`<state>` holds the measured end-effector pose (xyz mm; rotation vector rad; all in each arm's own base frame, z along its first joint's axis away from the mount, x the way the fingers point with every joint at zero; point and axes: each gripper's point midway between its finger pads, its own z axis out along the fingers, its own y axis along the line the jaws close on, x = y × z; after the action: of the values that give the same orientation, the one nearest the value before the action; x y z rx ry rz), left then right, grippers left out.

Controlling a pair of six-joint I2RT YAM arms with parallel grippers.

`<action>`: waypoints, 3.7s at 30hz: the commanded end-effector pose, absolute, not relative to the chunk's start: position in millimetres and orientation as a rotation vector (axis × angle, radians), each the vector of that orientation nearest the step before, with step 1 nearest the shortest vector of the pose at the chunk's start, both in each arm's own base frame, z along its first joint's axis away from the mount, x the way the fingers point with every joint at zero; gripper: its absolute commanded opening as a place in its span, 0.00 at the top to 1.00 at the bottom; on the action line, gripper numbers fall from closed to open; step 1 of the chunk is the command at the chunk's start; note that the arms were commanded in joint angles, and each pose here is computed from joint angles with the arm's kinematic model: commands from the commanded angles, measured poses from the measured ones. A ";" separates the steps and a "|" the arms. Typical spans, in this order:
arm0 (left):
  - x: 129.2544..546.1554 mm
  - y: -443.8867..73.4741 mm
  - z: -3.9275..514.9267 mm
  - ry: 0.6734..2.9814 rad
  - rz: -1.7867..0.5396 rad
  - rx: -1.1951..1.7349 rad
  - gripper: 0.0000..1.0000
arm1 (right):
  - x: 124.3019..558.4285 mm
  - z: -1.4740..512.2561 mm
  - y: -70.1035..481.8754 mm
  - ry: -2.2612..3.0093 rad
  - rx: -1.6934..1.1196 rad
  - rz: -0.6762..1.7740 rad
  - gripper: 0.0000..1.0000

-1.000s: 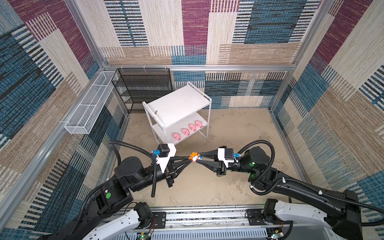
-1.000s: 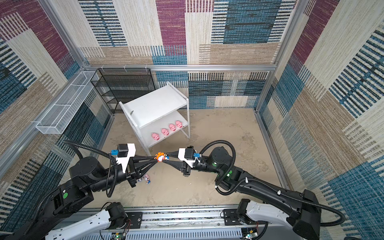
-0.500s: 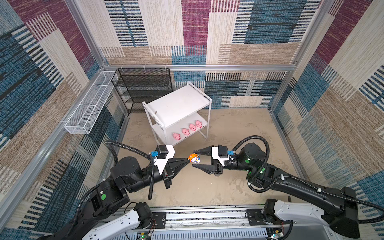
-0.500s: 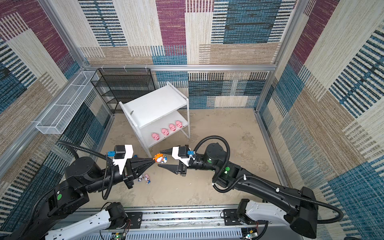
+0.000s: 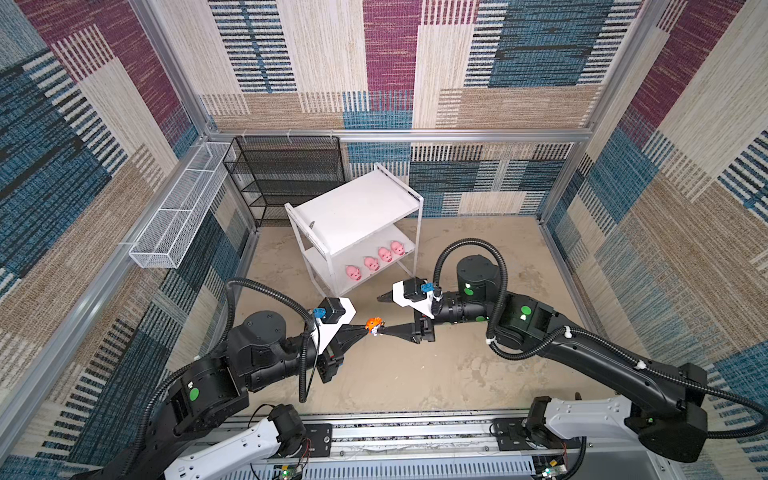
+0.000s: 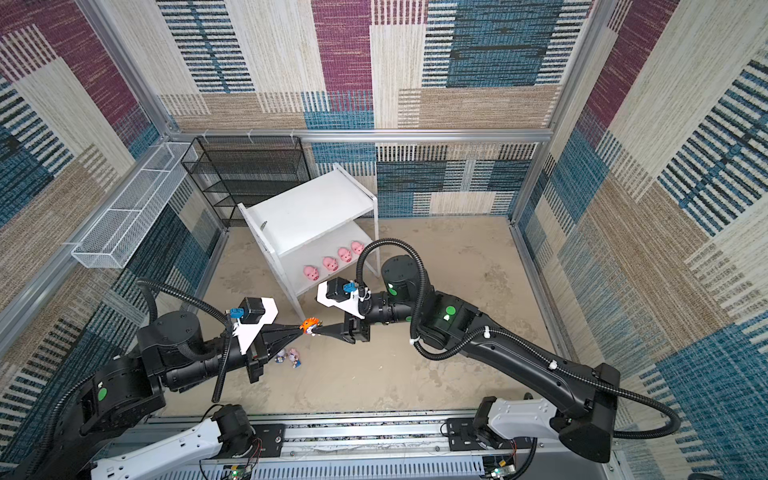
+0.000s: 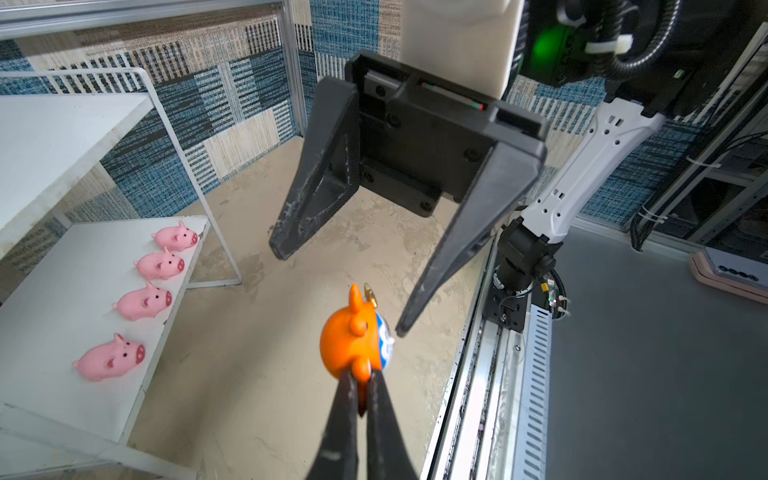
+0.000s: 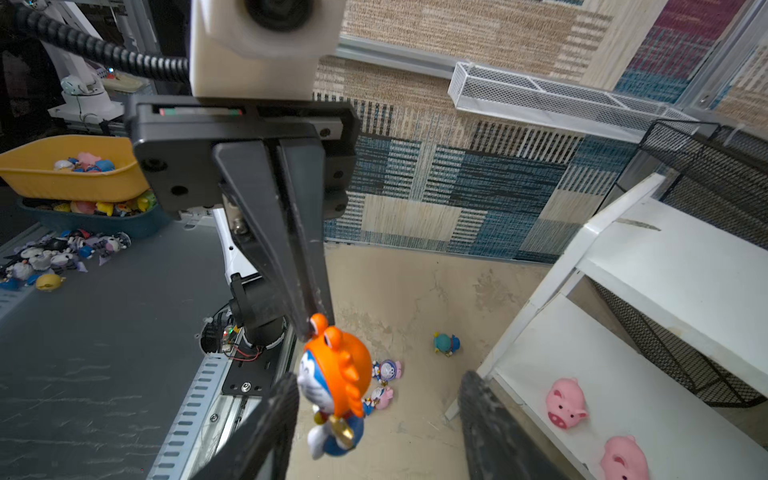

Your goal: Place and organize the plastic toys onto the shelf

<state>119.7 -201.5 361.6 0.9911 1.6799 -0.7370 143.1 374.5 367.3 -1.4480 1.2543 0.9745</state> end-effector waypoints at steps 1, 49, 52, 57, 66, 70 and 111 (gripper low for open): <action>122.6 -197.9 357.8 1.665 -0.668 1.029 1.00 | 135.7 351.0 375.0 1.292 -1.540 0.996 0.39; 130.7 -198.9 357.9 1.654 -0.622 1.021 1.00 | 141.8 355.8 392.0 1.202 -1.568 0.961 0.73; 133.4 -192.6 358.8 1.664 -0.587 1.002 0.78 | 150.8 359.6 394.4 1.198 -1.538 0.938 0.74; 138.4 -165.2 366.5 1.661 -0.494 0.899 0.25 | 181.4 380.8 387.4 1.158 -1.458 0.973 0.75; 137.7 -130.6 361.4 1.637 -0.451 0.737 0.02 | 235.3 419.4 399.5 1.089 -1.396 1.015 0.75; 141.6 -127.3 359.9 1.635 -0.420 0.719 0.01 | 259.0 432.7 410.3 1.086 -1.370 1.040 0.74; 146.3 -130.6 351.5 1.600 -0.406 0.713 0.01 | 342.4 388.7 458.1 1.188 -1.397 1.110 0.71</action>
<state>144.9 -130.4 342.0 0.7403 1.6309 -0.3949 342.9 457.7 383.8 -1.3985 1.2085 1.1001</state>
